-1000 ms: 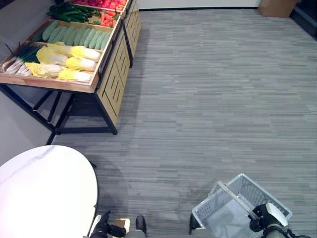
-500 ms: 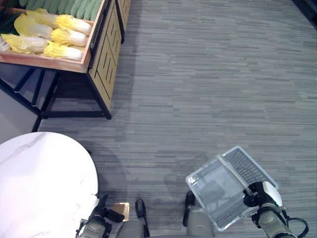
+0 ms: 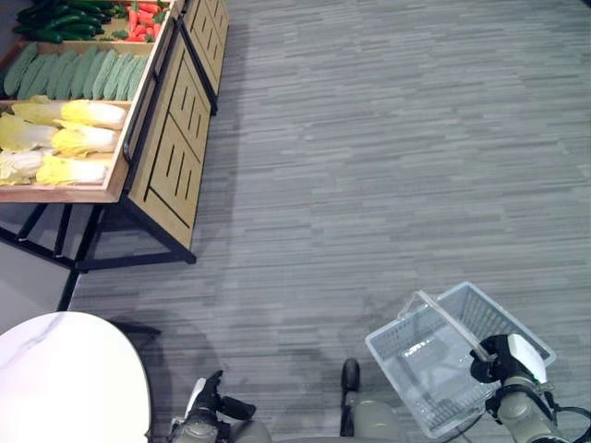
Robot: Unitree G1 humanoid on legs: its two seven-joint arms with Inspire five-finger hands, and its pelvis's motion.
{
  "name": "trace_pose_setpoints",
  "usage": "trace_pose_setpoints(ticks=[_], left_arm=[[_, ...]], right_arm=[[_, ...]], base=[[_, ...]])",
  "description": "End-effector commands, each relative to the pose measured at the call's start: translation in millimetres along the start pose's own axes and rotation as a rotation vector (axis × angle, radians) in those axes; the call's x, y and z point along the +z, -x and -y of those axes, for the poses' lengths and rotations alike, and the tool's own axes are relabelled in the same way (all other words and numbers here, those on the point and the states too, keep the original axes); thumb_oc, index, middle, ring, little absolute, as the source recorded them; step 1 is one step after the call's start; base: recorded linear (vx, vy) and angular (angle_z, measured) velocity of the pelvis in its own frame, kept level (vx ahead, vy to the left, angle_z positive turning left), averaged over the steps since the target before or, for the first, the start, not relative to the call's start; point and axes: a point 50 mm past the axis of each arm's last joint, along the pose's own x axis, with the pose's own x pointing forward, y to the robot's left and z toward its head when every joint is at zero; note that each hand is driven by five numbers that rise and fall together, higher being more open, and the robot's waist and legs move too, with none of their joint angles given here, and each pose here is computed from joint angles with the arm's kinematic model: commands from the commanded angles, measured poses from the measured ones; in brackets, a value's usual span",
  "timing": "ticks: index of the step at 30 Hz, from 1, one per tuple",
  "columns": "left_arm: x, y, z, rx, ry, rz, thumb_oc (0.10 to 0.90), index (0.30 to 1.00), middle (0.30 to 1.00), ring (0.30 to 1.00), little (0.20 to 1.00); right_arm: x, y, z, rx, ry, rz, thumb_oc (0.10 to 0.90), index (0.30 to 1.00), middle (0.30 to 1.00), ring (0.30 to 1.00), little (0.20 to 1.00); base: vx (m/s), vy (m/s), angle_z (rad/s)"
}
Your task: Get the vegetables into the basket
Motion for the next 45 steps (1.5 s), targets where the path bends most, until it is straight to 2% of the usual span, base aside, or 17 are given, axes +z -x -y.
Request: trace_pose_setpoints(ticks=[1, 10, 16, 20, 21, 23, 26, 34, 45], left_arm=[[-12, -1, -21, 0.073, -0.036, -0.043, 0.9, 1.0, 1.0, 1.0, 1.0], [-42, 8, -19, 0.059, -0.022, -0.137, 0.9, 1.0, 1.0, 1.0, 1.0], [-25, 2, -38, 0.108, -0.051, -0.063, 0.9, 1.0, 1.0, 1.0, 1.0], [20, -5, -81, 0.28, -0.031, 0.138, 0.9, 1.0, 1.0, 1.0, 1.0], [20, -5, -81, 0.28, -0.032, 0.138, 0.9, 1.0, 1.0, 1.0, 1.0], [32, -5, -102, 0.377, -0.053, 0.186, 0.9, 1.0, 1.0, 1.0, 1.0], [33, -5, -112, 0.4, -0.058, 0.183, 0.9, 1.0, 1.0, 1.0, 1.0], [19, -5, -106, 0.311, 0.079, 0.117, 0.9, 1.0, 1.0, 1.0, 1.0], [0, -4, -90, 0.257, 0.121, 0.044, 0.9, 1.0, 1.0, 1.0, 1.0]], right_arm=[[6, -8, 37, -0.179, -0.033, 0.065, 0.4, 0.3, 0.3, 0.3, 0.3], [-1, -1, 21, -0.117, 0.031, 0.057, 0.4, 0.3, 0.3, 0.3, 0.3], [-5, 3, 8, -0.084, 0.001, 0.02, 0.4, 0.3, 0.3, 0.3, 0.3], [5, 6, -10, -0.053, -0.049, 0.036, 0.4, 0.3, 0.3, 0.3, 0.3], [5, 6, -10, -0.052, -0.05, 0.036, 0.4, 0.3, 0.3, 0.3, 0.3], [18, 8, -21, -0.034, -0.078, 0.076, 0.4, 0.3, 0.3, 0.3, 0.3], [25, 9, -27, -0.011, -0.085, 0.102, 0.4, 0.3, 0.3, 0.3, 0.3], [32, 6, -27, 0.019, -0.07, 0.126, 0.4, 0.3, 0.3, 0.3, 0.3], [15, 5, -10, -0.021, -0.057, 0.099, 0.4, 0.3, 0.3, 0.3, 0.3]], base=[[0.36, -0.054, 0.36], [0.3, 0.11, -0.17], [0.18, 0.216, -0.23], [0.09, 0.158, 0.09], [0.07, 0.092, -0.04], [0.08, 0.08, -0.04], [0.07, 0.102, -0.07], [0.16, 0.113, -0.21], [0.31, -0.183, 0.5]])
